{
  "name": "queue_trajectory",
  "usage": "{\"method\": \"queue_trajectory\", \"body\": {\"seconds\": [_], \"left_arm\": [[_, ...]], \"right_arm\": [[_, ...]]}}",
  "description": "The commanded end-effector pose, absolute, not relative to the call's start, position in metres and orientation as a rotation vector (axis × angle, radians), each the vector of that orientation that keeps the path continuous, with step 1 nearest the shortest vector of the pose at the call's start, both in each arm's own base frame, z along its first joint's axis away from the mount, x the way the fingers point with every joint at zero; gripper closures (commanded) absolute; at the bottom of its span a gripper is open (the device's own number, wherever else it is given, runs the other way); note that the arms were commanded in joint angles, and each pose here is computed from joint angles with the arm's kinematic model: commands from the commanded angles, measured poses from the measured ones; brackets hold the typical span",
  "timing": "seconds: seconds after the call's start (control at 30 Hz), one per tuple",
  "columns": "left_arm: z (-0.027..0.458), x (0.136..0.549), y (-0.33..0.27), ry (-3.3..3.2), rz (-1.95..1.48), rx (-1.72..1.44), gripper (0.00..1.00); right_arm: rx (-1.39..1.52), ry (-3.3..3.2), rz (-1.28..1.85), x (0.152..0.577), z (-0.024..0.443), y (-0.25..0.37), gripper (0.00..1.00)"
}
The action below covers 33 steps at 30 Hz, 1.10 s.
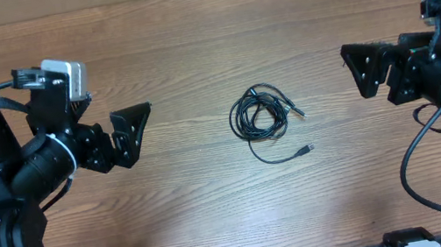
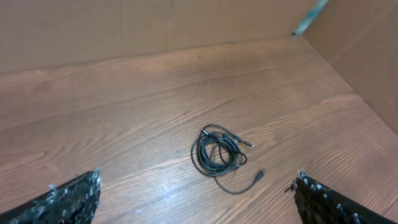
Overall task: Untangle cables
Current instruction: 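Move the right gripper over the black cable coil and lower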
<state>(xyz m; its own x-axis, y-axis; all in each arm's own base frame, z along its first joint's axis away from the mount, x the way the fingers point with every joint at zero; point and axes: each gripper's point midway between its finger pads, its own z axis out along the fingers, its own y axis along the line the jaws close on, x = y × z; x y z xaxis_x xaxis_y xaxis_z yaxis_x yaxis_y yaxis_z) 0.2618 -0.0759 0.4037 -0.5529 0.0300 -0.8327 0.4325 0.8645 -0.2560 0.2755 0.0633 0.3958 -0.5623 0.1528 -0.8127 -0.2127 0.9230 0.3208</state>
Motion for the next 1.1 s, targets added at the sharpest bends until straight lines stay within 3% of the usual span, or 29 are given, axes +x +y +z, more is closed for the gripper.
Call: {"method": "queue_trajectory", "body": {"seconds": [0.0, 0.2, 0.37, 0.43, 0.6, 0.77, 1.07], "left_arm": [[0.433, 0.252, -0.069, 2.006, -0.447, 0.34, 0.0], [0.508, 0.246, -0.045, 1.759, -0.297, 0.181, 0.0], [0.528, 0.231, -0.042, 1.72, -0.293, 0.142, 0.0], [0.521, 0.229, -0.042, 1.753, -0.305, 0.128, 0.0], [0.485, 0.225, -0.043, 1.907, -0.334, 0.096, 0.0], [0.441, 0.22, -0.043, 2.092, -0.308, 0.165, 0.0], [0.402, 0.237, -0.042, 2.273, -0.313, 0.206, 0.0]], "right_arm": [[-0.061, 2.087, 0.5, 0.271, 0.407, 0.067, 0.0], [-0.029, 2.143, 0.471, 0.271, 0.394, 0.061, 0.0], [0.123, 2.344, 0.535, 0.276, 0.352, 0.062, 0.0], [0.236, 2.475, 0.594, 0.278, 0.325, 0.066, 0.0], [0.2, 2.717, 0.651, 0.284, 0.268, 0.088, 0.0], [-0.128, 2.808, 0.608, 0.295, 0.228, 0.122, 0.0], [-0.573, 2.902, 0.204, 0.311, 0.15, 0.146, 0.0]]}}
